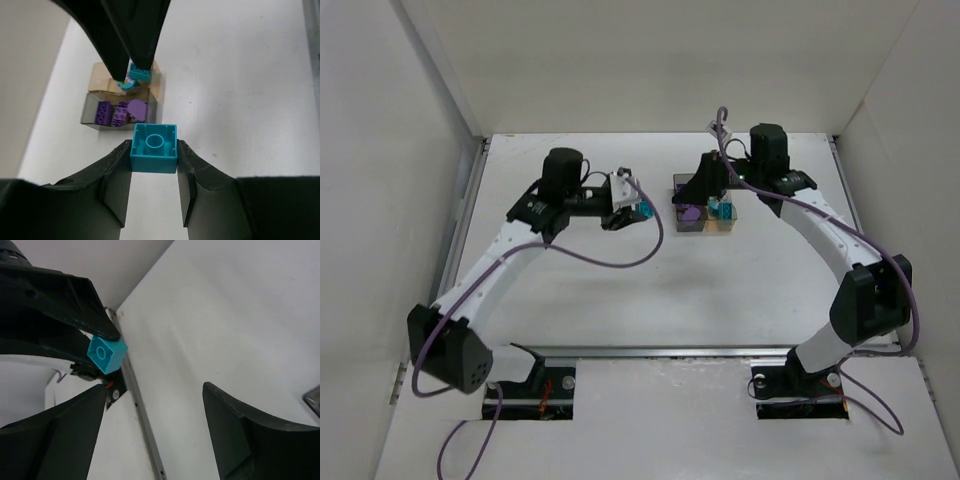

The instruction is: Sort the legos into containers by color

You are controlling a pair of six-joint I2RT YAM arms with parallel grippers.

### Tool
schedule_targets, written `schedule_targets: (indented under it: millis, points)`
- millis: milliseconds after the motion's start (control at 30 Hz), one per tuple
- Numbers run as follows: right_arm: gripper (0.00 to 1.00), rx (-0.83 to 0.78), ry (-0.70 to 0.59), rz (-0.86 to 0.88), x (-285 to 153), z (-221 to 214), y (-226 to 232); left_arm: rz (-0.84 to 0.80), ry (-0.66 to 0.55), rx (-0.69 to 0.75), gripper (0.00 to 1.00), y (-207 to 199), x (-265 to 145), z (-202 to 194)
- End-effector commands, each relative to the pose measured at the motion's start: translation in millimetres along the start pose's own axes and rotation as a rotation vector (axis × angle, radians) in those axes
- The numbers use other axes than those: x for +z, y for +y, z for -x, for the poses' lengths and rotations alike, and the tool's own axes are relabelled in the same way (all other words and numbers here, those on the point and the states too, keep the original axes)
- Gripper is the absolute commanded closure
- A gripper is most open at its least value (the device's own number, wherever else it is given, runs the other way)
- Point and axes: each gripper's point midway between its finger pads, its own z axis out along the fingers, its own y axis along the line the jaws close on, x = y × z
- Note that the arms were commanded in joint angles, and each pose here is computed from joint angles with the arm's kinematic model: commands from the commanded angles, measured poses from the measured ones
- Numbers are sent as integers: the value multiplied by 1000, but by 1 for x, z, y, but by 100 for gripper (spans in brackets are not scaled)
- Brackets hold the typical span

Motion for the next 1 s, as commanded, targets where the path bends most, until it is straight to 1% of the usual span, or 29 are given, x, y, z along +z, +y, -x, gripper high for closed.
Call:
schedule_targets:
  millis: [0,33,67,133,167,200,400,533,567,600,667,733,767,967]
  points:
    - [17,-81,-6,172,3,23,52,192,-116,361,100,17,-19,49]
    - [17,-62,1,170,6,21,49,197,-123,359,100,16,-15,47]
    - [17,-71,8,191,10,22,59,194,-134,369,100,14,-14,51]
    - [17,-60,26,212,19,21,61,172,-127,342,100,13,-11,50]
    - [17,-50,38,228,22,20,65,161,-145,341,100,10,-11,59]
    - [17,-61,46,244,26,19,73,157,-140,334,100,11,-9,56]
    - [17,-36,92,288,37,8,76,176,-155,329,100,15,-10,61]
    - [27,-28,114,312,42,4,77,175,-156,318,100,14,-9,59]
    - [35,-37,109,315,41,7,79,178,-161,316,100,14,-9,61]
    - [39,-28,117,321,45,6,80,170,-165,317,100,12,-7,62]
    - [42,-33,120,333,46,8,82,162,-169,319,100,9,-5,64]
    - [42,-44,114,336,45,12,84,135,-175,304,100,3,-4,63]
    - [39,-44,114,336,47,13,83,129,-170,287,100,2,-4,61]
    - [29,-67,131,378,43,10,88,103,-145,285,100,-3,-3,52]
